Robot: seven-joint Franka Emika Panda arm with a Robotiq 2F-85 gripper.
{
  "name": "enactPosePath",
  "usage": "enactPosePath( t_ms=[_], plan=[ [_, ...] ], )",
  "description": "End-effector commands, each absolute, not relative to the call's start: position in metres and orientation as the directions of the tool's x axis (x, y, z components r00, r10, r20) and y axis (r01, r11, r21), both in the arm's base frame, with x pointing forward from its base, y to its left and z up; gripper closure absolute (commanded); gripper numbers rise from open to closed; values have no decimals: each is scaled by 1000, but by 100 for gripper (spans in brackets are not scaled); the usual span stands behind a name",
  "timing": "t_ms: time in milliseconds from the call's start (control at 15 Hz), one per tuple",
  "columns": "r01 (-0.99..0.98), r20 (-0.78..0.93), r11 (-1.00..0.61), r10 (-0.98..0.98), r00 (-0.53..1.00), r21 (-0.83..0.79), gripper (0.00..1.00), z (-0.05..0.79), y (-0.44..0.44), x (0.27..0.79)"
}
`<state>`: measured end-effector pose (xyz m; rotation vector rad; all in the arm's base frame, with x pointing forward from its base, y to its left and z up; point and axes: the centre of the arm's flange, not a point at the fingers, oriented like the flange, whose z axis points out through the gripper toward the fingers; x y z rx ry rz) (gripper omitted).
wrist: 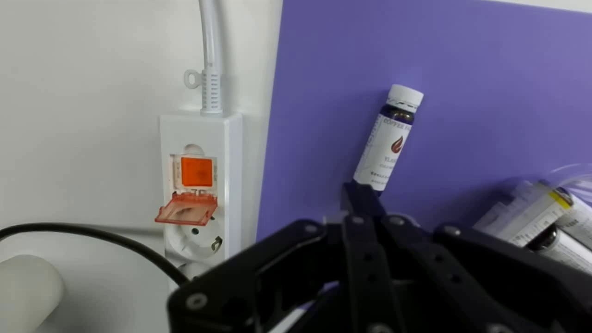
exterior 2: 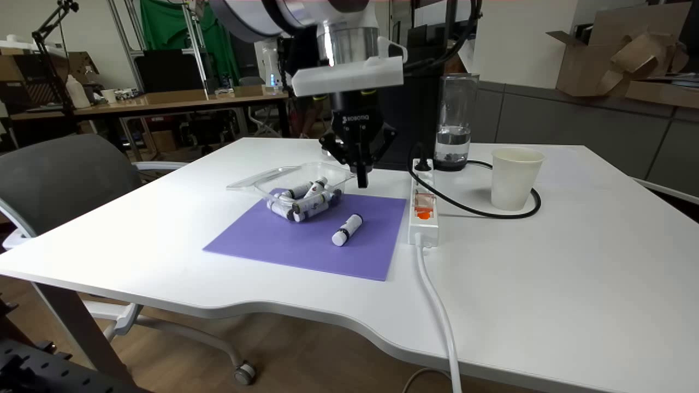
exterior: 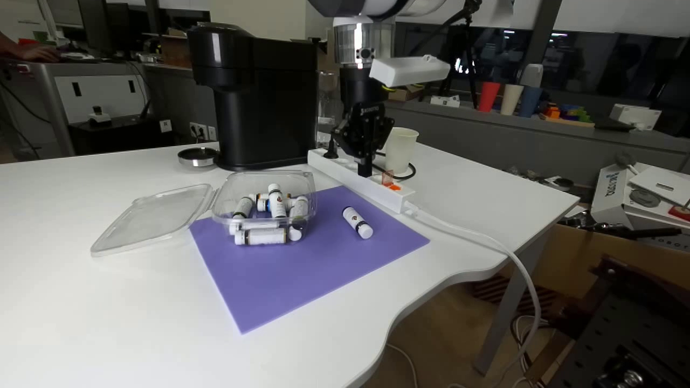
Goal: Press the power button on the extension cord
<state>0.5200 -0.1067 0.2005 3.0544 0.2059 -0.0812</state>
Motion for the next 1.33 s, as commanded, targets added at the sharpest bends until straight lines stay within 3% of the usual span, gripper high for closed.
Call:
enactPosePath(
  t_ms=[0, 67, 133, 200, 333, 867, 1000, 1267],
  plan=[
    [116, -41, -991, 113, 993, 71, 100, 247, -96, 509],
    [114, -37, -991, 112, 993, 75, 100, 259, -94, 511],
    [116, -41, -991, 114, 993, 67, 74, 270, -92, 511],
    [114, -46, -992, 111, 993, 58, 73, 281, -89, 512],
    [109, -59, -994, 107, 992, 30, 61, 298, -85, 509],
    [59, 4, -995, 60, 998, 77, 5, 349, -95, 495],
    [39, 22, -996, 41, 999, 83, 0, 363, -101, 491],
    [17, 72, -997, 23, 997, 81, 0, 384, -112, 482]
  ],
)
